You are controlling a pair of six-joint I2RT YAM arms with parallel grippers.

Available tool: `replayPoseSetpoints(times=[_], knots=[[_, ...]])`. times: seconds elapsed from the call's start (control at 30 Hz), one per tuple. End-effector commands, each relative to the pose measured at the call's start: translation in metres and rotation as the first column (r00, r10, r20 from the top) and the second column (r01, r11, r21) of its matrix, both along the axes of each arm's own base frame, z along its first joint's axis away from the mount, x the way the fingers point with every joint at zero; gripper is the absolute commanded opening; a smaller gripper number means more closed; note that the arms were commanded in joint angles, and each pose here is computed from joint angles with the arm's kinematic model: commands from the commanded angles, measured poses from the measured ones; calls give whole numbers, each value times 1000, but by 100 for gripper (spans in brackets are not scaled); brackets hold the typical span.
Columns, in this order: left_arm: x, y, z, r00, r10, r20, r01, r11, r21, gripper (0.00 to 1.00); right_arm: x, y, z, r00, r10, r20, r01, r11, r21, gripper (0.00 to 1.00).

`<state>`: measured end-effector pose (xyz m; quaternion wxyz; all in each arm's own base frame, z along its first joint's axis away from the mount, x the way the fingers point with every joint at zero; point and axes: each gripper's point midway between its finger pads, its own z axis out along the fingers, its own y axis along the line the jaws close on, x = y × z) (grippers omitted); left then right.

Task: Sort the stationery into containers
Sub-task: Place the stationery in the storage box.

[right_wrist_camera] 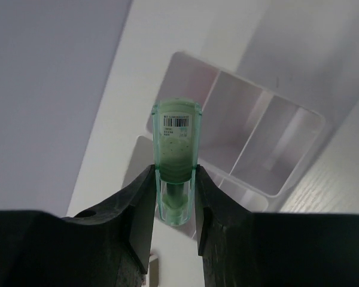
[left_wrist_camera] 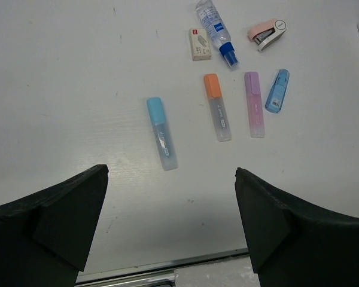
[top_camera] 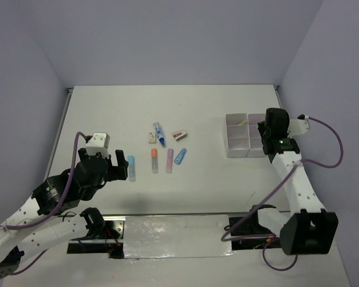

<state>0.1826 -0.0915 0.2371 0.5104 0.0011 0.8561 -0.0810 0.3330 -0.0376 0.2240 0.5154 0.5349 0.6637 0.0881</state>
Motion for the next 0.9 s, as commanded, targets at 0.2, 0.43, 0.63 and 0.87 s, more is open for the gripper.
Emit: replayPoseSetpoints(times=[0.2,0.43,0.63,0.87], knots=[[2,-2,10,999,-8,31,9,1000,-18,99,59,-36,-21,994,-73,-82,84,986,143,7],[3,-4,9,1000,-13,27,13,1000,-13,99,88,-33,-23,999,-46,-5,46,980,192,8],[3,-6,9,999,-22,26,22,1000,-10,99,102,-32,-37,999,-16,-28,21,982,188,12],[4,-9,8,999,-38,23,38,999,-8,99,108,-27,-52,999,18,-40,-9,979,202,25]])
